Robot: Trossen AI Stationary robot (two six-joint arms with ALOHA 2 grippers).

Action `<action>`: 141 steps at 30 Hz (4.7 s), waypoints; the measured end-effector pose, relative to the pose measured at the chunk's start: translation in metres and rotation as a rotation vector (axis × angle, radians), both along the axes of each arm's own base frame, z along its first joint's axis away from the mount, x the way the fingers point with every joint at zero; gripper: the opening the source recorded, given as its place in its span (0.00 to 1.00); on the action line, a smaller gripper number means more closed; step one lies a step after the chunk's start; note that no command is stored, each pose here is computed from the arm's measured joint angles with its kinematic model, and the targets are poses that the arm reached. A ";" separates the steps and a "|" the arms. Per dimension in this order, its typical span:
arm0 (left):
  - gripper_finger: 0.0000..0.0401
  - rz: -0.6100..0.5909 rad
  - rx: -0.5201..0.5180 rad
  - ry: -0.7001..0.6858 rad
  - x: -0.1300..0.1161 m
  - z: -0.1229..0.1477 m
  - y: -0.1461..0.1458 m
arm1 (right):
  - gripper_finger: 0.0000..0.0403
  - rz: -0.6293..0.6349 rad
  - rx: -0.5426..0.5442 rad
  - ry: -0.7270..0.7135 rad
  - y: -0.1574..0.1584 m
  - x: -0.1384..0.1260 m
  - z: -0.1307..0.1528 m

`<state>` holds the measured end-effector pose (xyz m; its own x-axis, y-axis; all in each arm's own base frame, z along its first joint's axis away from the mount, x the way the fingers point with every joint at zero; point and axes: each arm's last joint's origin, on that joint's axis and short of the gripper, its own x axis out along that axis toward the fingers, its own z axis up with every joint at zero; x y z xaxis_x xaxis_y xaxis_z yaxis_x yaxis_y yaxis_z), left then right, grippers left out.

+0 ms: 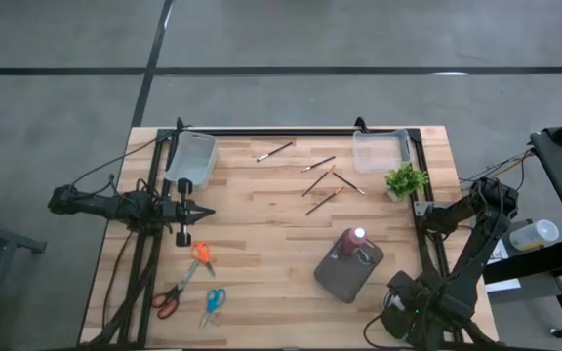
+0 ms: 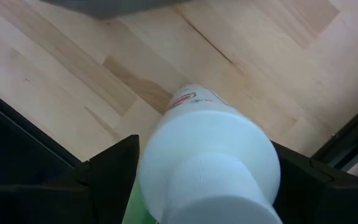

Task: Pick & Place Paint Supplies
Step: Put the white paint bottle into the black bin

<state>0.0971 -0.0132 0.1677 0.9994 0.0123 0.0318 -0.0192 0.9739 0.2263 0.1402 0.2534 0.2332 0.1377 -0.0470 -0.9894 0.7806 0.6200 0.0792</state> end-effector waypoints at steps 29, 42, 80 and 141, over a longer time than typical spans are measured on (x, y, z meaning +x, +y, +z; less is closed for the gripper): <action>0.00 0.000 0.000 0.000 0.000 0.000 0.000 | 0.53 0.004 0.004 0.020 0.000 -0.001 0.001; 0.00 0.000 0.000 0.001 0.000 0.000 0.000 | 0.53 0.022 0.003 0.000 -0.004 -0.002 0.037; 0.00 0.000 0.000 0.000 0.000 0.000 0.000 | 0.53 0.104 -0.130 0.012 -0.108 0.063 0.098; 0.00 0.000 0.000 0.000 0.000 0.000 0.000 | 0.53 0.080 0.020 -0.004 -0.127 0.042 0.002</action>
<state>0.0971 -0.0132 0.1677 0.9994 0.0123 0.0316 -0.0191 0.9739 0.2264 0.1819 0.1261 0.2355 0.1437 -0.0162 -0.9895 0.7285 0.6785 0.0947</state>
